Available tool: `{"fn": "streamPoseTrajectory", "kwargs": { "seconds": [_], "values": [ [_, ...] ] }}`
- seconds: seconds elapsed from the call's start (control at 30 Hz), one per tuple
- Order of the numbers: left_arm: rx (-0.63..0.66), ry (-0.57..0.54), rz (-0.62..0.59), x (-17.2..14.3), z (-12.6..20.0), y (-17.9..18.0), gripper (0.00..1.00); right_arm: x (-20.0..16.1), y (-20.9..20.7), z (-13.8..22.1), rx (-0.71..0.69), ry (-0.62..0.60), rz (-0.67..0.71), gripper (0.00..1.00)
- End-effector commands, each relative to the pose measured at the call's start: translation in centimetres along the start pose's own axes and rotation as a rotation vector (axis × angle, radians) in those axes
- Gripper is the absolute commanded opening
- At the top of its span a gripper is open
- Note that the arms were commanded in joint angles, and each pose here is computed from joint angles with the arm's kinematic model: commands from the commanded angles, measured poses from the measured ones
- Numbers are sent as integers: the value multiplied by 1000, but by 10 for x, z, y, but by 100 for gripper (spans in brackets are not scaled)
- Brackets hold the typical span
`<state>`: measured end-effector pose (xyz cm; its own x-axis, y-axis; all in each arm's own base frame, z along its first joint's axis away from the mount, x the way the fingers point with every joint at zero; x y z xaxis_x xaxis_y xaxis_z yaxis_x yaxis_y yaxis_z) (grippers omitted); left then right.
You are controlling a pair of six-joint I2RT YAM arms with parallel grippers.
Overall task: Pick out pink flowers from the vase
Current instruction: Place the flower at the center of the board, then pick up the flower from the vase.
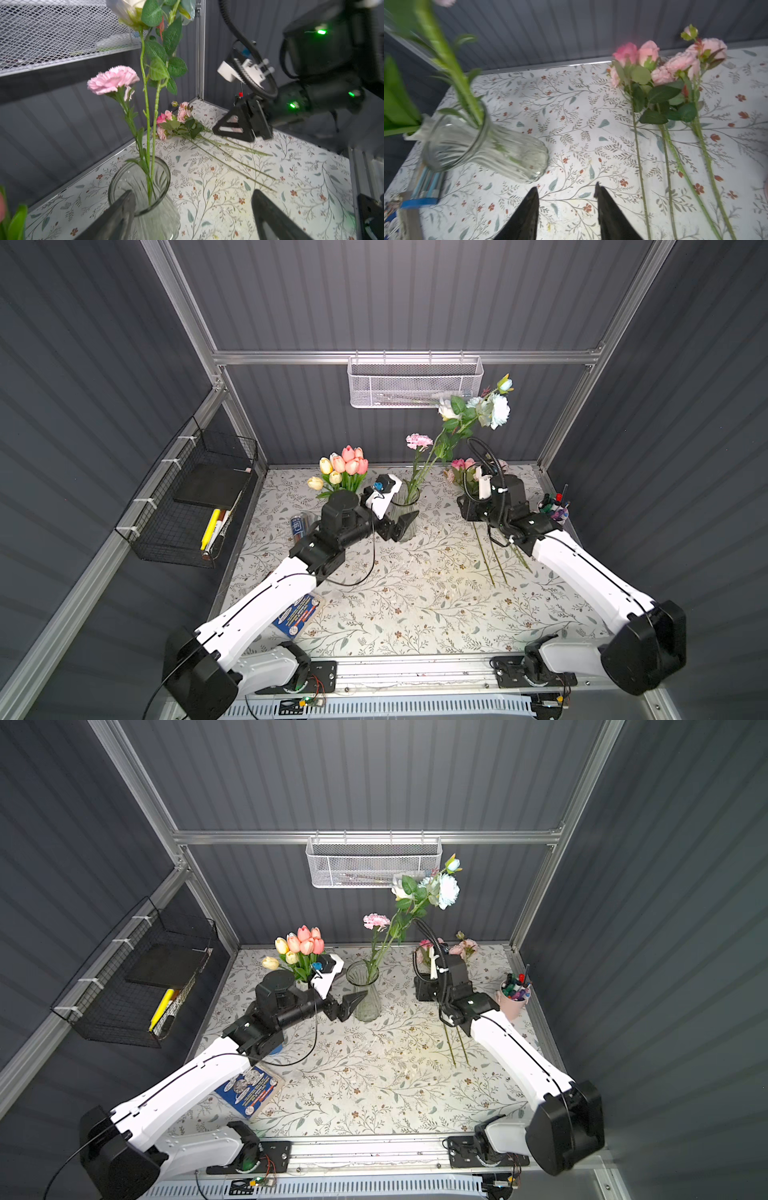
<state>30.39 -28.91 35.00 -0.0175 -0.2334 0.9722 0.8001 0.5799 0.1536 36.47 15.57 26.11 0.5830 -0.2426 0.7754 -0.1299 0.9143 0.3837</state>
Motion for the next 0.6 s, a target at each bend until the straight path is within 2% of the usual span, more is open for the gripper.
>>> {"fn": "streamPoseTrajectory", "kwargs": {
  "seconds": [0.0, 0.13, 0.23, 0.4, 0.57],
  "values": [
    [7, 37, 118, 11, -19, 19, 85, 0, 6, 24, 16, -46, -14, 46],
    [34, 67, 243, 21, -48, 52, 72, -12, 14, 51, 80, -45, -18, 45],
    [53, 109, 287, 16, -65, 70, 66, -17, 16, 69, 119, -55, -19, 44],
    [49, 166, 297, 2, -90, 84, 63, -15, 18, 87, 151, -90, -6, 45],
    [42, 199, 293, -10, -110, 90, 63, -9, 25, 90, 179, -98, 12, 45]
  ]
}}
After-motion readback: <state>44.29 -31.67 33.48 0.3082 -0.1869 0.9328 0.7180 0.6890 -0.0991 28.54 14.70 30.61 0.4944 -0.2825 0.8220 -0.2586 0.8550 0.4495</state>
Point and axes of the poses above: each gripper's point midway between its finger pads, its own z axis back along the fingers, its own y axis along the line the jaws close on, x = y × z, the point moved 1 cm from there along z, back along the fingers, and after that the axes turned 8 degrees about -z, right-handed, at the moved point
